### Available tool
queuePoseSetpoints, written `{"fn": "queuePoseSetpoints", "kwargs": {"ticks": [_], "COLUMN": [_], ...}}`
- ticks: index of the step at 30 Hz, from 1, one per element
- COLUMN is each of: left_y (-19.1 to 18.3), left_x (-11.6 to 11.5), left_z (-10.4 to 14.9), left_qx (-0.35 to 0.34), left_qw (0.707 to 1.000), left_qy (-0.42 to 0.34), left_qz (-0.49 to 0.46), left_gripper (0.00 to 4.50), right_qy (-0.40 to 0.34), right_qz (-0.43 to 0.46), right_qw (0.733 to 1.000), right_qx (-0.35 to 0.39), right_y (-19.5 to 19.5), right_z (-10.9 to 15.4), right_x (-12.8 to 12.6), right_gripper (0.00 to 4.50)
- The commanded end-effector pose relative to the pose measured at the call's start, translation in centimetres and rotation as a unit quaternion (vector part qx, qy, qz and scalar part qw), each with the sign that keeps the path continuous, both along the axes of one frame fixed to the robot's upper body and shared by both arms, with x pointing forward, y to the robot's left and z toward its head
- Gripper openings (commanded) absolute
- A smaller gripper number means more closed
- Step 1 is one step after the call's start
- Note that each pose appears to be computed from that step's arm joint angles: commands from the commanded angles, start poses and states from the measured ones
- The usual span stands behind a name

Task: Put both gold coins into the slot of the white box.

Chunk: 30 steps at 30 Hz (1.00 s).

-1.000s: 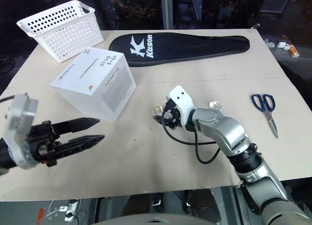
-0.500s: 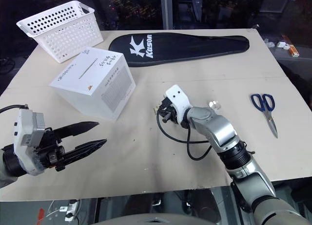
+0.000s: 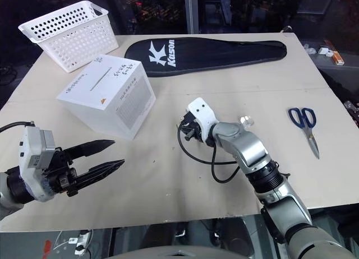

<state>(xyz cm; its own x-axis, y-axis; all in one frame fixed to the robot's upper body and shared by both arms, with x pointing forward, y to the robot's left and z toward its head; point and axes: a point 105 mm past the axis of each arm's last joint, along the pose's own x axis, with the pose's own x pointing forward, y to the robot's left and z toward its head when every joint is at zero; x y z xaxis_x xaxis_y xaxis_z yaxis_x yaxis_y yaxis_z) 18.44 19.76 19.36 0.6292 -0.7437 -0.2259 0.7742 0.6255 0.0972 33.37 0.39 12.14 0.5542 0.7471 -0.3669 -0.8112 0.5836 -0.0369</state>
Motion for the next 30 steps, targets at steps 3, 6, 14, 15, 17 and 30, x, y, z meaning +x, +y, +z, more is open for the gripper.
{"fn": "queuePoseSetpoints", "kwargs": {"ticks": [3, 6, 14, 15, 17, 30], "left_y": [-0.3, -0.4, -0.5, -0.5, -0.6, -4.1], "left_x": [-0.3, -0.4, 0.1, 0.2, 0.6, 4.0], "left_z": [0.5, 0.5, 0.7, 0.8, 1.1, 3.9], "left_qx": [0.009, 0.008, -0.020, -0.028, -0.055, -0.151], "left_qw": [1.000, 1.000, 1.000, 1.000, 0.999, 0.986], "left_qy": [-0.019, -0.019, -0.012, -0.009, -0.002, 0.009], "left_qz": [-0.005, -0.005, -0.006, -0.005, 0.000, -0.064], "left_gripper": [3.00, 3.00, 3.00, 3.00, 3.00, 1.74], "right_qy": [-0.023, -0.021, -0.025, -0.027, -0.033, -0.045], "right_qz": [-0.001, -0.003, -0.005, -0.004, 0.003, 0.187], "right_qw": [1.000, 1.000, 0.999, 0.999, 0.999, 0.970], "right_qx": [0.016, 0.017, 0.019, 0.022, 0.037, 0.152], "right_y": [0.2, 0.1, -0.5, -0.6, -1.0, -3.0], "right_z": [1.6, 1.6, 1.9, 2.1, 2.9, 10.5], "right_x": [0.5, 0.5, 0.6, 0.6, 0.4, -6.0], "right_gripper": [0.60, 0.04, 0.04, 0.04, 0.04, 0.00]}}
